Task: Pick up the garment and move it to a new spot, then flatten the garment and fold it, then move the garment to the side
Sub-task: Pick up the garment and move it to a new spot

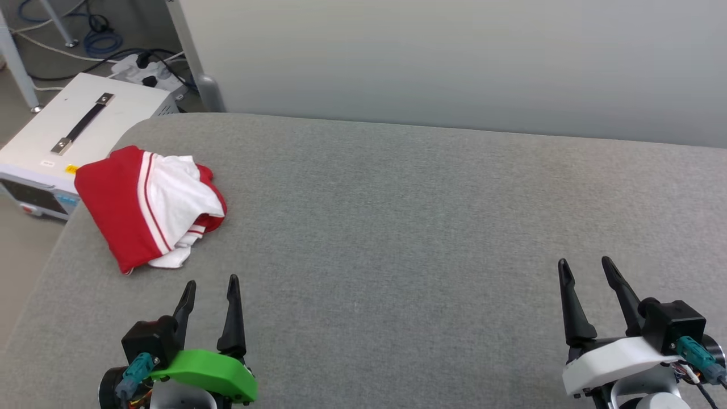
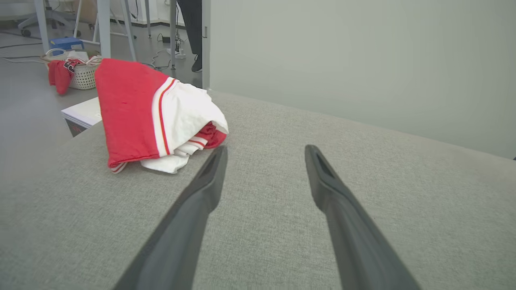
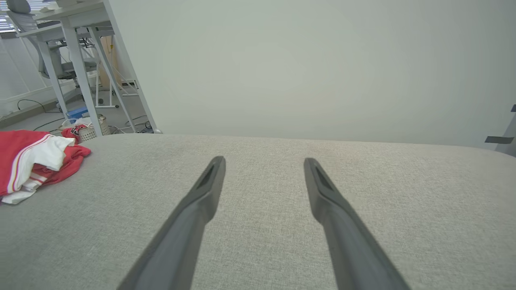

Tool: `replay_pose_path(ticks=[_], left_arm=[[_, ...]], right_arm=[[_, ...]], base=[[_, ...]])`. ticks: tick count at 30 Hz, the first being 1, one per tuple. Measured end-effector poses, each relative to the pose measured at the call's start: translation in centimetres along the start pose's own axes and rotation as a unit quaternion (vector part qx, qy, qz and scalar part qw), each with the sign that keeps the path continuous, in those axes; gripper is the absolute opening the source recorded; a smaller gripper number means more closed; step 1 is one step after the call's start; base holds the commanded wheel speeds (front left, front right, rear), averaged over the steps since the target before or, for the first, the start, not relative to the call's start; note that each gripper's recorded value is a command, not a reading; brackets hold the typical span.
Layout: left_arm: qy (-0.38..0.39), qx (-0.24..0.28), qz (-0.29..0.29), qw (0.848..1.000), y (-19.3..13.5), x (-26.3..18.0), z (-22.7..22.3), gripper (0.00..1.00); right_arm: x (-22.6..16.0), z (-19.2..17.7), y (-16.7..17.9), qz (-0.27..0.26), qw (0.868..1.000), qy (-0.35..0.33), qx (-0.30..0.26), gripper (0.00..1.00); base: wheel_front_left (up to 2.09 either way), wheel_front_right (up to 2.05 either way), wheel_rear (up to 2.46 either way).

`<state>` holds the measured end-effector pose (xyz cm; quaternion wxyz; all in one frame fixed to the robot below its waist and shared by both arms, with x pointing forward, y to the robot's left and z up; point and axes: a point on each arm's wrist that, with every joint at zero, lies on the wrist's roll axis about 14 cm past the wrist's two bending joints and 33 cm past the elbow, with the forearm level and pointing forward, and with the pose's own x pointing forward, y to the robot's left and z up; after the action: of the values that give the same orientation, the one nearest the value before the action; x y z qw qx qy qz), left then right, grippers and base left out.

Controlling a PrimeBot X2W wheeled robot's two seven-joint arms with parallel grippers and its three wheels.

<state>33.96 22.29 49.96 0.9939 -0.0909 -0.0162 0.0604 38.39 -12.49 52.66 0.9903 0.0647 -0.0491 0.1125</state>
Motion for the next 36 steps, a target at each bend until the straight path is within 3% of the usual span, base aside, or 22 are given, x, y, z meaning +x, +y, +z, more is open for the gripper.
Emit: replay_pose_path(ticks=[20, 36], left_arm=[[-0.037, -0.018, 0.125, 0.991, 7.7, -5.9, 1.4, 1.0], [-0.054, -0.02, 0.178, 0.982, 10.3, -9.3, 1.8, 1.0]], right_arm=[[3.4, -2.2, 10.6, 0.155, 0.987, 0.018, 0.04, 1.0], [4.1, -2.8, 15.2, 0.217, 0.974, 0.022, 0.064, 1.0]], base=[[0.0, 0.0, 0.0], [0.0, 0.0, 0.0]])
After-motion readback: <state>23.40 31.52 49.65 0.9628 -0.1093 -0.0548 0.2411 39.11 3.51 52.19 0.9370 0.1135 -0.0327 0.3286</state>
